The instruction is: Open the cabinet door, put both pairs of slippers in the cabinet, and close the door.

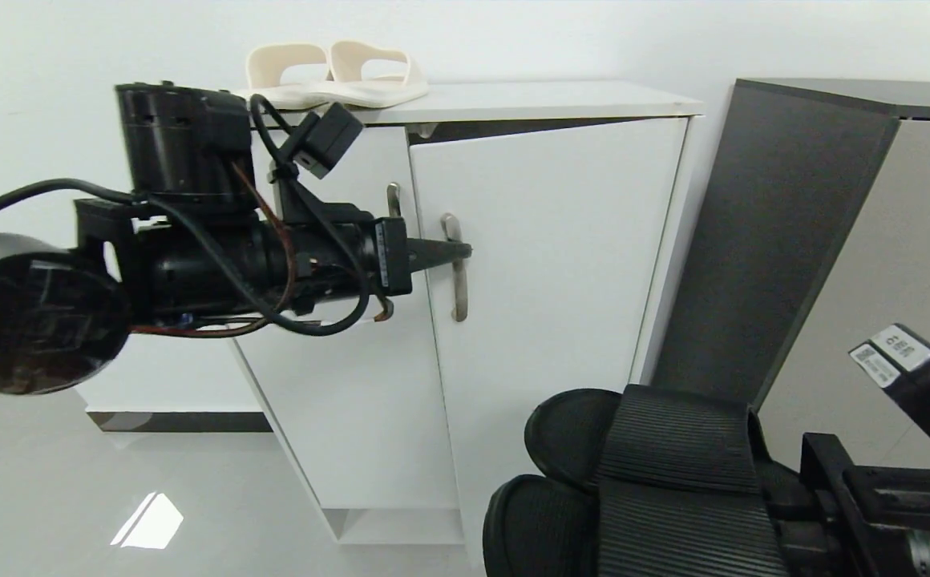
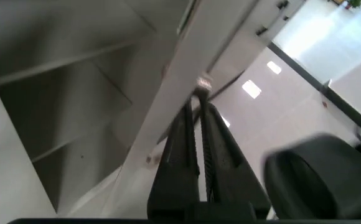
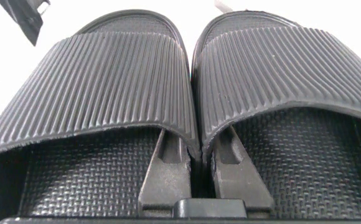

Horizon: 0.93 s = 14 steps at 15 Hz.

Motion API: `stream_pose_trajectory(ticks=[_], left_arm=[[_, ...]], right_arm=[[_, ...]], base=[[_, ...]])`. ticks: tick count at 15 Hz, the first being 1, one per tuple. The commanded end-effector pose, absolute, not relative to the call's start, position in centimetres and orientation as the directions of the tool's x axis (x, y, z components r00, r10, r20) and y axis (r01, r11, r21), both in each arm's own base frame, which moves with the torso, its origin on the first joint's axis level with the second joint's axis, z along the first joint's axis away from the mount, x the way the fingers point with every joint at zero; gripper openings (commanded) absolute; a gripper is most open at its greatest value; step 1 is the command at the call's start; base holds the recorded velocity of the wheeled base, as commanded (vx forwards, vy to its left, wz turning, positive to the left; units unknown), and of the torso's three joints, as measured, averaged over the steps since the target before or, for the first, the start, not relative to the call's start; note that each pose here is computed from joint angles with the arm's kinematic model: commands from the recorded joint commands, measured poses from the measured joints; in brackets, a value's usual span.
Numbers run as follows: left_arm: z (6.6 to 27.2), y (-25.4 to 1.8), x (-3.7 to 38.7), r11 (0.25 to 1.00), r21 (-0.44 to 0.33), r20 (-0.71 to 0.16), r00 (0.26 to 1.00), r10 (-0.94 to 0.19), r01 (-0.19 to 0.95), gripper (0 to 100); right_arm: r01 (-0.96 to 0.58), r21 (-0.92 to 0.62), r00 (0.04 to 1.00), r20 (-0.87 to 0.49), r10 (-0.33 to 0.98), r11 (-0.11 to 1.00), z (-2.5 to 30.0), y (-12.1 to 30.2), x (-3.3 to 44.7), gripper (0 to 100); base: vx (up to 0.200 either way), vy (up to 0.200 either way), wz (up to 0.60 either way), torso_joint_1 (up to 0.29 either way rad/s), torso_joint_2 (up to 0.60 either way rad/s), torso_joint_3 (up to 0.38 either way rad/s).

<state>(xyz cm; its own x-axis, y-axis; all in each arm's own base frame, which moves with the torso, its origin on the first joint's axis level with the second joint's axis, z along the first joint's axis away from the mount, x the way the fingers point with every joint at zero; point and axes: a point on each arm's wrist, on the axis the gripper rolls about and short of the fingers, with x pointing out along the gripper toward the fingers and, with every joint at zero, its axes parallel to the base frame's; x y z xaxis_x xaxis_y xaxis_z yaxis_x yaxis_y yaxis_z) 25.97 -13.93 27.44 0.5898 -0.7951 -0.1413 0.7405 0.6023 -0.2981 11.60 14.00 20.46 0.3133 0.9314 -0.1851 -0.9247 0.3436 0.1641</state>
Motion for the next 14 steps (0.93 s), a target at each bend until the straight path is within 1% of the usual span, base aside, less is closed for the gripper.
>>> stream_pose_trajectory(ticks=[1, 2, 3, 4, 6, 8, 10, 11, 14], left_arm=[[28.1, -11.6, 21.0, 0.596, -0.285, -0.111, 0.592, -0.798, 0.751, 0], [27.9, -11.1, 19.9, 0.597, -0.284, -0.108, 0.594, -0.798, 0.751, 0], [28.2, -10.2, 18.2, 0.594, -0.274, -0.086, 0.596, -0.799, 0.757, 0], [28.6, -9.8, 17.6, 0.596, -0.268, -0.069, 0.602, -0.796, 0.757, 0], [29.1, -9.1, 18.2, 0.628, -0.269, -0.052, 0.640, -0.767, 0.730, 0], [29.2, -9.2, 20.3, 0.650, -0.282, -0.064, 0.663, -0.746, 0.705, 0], [29.3, -10.0, 22.5, 0.650, -0.313, -0.070, 0.666, -0.743, 0.693, 0], [29.2, -10.3, 23.5, 0.651, -0.309, -0.055, 0.670, -0.740, 0.694, 0], [28.5, -10.7, 27.4, 0.695, -0.304, -0.018, 0.725, -0.688, 0.652, 0]], right_arm=[[-0.930, 0.142, 0.313, -0.182, 0.932, 0.340, 20.4, 13.8, 11.4, 0], [-0.932, 0.133, 0.310, -0.181, 0.933, 0.336, 20.4, 13.7, 11.3, 0], [-0.942, 0.129, 0.285, -0.181, 0.941, 0.310, 20.3, 13.6, 11.1, 0], [-0.947, 0.127, 0.270, -0.174, 0.947, 0.293, 20.4, 13.4, 10.9, 0], [-0.952, 0.128, 0.256, -0.169, 0.952, 0.278, 20.4, 13.3, 10.7, 0], [-0.953, 0.123, 0.257, -0.163, 0.953, 0.278, 20.5, 13.0, 10.5, 0], [-0.953, 0.118, 0.259, -0.157, 0.953, 0.278, 20.6, 12.9, 10.4, 0], [-0.954, 0.111, 0.259, -0.158, 0.953, 0.278, 20.5, 12.9, 10.3, 0], [-0.956, 0.102, 0.258, -0.161, 0.953, 0.276, 20.5, 12.8, 10.3, 0]], base=[[0.000, 0.000, 0.00, 0.000, 0.00, 0.000], [0.000, 0.000, 0.00, 0.000, 0.00, 0.000], [0.000, 0.000, 0.00, 0.000, 0.00, 0.000], [0.000, 0.000, 0.00, 0.000, 0.00, 0.000], [0.000, 0.000, 0.00, 0.000, 0.00, 0.000], [0.000, 0.000, 0.00, 0.000, 0.00, 0.000], [0.000, 0.000, 0.00, 0.000, 0.00, 0.000], [0.000, 0.000, 0.00, 0.000, 0.00, 0.000], [0.000, 0.000, 0.00, 0.000, 0.00, 0.000]])
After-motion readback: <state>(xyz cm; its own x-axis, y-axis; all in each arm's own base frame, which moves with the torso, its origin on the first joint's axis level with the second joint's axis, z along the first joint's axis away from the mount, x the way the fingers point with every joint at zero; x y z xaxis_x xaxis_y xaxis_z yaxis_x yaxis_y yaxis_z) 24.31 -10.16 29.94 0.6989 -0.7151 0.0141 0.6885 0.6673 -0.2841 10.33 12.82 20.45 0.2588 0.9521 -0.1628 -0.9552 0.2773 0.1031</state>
